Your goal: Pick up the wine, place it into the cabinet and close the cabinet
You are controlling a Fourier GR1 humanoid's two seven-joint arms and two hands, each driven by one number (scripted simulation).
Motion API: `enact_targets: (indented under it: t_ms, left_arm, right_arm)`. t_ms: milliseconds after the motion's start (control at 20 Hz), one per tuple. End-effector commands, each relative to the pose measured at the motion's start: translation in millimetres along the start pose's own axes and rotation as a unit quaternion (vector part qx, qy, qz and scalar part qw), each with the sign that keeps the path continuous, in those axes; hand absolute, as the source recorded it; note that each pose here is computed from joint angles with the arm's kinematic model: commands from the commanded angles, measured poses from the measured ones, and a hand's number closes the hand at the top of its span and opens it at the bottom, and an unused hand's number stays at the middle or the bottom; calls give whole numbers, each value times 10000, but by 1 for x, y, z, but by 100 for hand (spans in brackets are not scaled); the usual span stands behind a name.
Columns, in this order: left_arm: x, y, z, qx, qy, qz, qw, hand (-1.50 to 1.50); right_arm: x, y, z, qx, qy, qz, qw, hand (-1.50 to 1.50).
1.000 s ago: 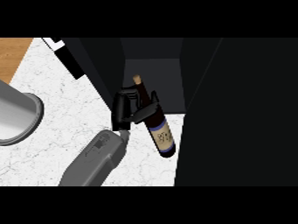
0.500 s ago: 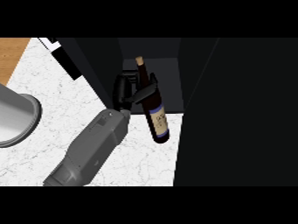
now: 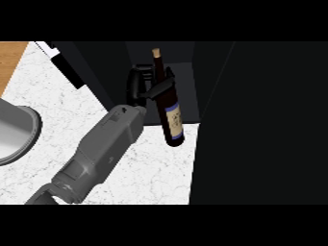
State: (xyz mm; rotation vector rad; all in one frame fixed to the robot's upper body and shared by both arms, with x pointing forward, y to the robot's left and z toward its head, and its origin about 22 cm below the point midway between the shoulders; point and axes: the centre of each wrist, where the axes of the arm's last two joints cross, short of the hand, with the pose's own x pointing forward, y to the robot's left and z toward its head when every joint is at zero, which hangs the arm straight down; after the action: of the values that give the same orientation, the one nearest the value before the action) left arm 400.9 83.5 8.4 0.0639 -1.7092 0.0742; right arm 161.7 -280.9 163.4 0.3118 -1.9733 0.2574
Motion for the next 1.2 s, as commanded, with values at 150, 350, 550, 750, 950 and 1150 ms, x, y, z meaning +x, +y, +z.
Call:
enact_targets:
  t_ms: [150, 350, 550, 750, 950, 1150]
  left_arm:
    - [0, 4, -10, 123, 209, -625, 9977, 150]
    - [-15, 15, -3, 183, 276, -587, 9977, 150]
    - [-25, 21, 3, 227, 337, -678, 9969, 150]
    - [-56, 37, 30, 227, 321, -692, 9968, 150]
    - [-40, 30, 14, 299, 197, -734, 9967, 150]
    - [-46, 35, 17, 242, -26, -766, 9968, 150]
  right_arm:
    - [0, -5, -2, 6, -92, 38, 10000, -150]
    - [5, -2, 6, 142, -151, -37, 9998, -150]
    - [2, 8, -13, 213, -165, 28, 9996, -150]
    - [10, 5, -12, 278, -94, -46, 9996, -150]
    - [2, 3, -18, 161, -192, -69, 9997, -150]
    - [1, 3, -15, 178, -225, -72, 9996, -150]
